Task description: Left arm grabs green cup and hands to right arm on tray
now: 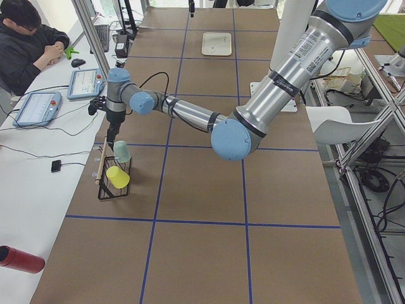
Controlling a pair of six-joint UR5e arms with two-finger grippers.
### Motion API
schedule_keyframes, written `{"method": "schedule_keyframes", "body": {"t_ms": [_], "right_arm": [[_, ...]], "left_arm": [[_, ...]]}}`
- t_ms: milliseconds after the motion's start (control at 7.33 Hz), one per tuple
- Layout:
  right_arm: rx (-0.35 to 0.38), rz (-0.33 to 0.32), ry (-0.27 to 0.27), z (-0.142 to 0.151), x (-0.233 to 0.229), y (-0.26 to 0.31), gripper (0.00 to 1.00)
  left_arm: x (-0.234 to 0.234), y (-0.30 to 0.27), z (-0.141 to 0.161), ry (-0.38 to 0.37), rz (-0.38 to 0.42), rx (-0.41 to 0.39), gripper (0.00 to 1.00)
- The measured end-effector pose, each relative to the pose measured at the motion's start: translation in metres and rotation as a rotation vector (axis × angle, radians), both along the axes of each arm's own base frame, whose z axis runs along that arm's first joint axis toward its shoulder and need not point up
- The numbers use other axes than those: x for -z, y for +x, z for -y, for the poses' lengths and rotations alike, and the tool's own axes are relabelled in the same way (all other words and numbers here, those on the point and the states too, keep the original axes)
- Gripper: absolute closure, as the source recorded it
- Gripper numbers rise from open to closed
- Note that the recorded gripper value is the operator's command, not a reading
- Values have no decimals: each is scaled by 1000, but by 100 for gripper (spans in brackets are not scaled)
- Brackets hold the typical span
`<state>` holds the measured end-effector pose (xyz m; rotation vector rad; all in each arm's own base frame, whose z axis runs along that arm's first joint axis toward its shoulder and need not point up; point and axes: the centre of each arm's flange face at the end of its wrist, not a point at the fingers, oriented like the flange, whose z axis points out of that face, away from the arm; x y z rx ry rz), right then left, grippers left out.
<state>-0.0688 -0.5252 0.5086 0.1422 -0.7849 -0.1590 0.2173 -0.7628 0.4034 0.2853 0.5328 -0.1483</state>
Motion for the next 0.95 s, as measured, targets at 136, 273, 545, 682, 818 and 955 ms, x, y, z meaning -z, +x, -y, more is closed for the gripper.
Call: {"method": "schedule_keyframes", "body": {"t_ms": [136,273,545,682,818,955], "right_arm": [[2,1,0,0,1,-2,0],[2,1,0,0,1,-2,0],[2,1,-1,0,1,-3,0],[1,1,-1,0,2,-3,0],[0,2,-1,0,2,-3,0],[-1,3,-2,0,3,-3,0]], "left_arm": [[-2,11,7,-10,17,-5,0],[-5,21,8,-15,31,-13,0],[-12,38,5,-10,69,-20,0],[-15,44,3,-8,82,-24,0],[-17,46,2,-10,89,-29,0],[-20,46,1,-13,94,-32,0]]}}
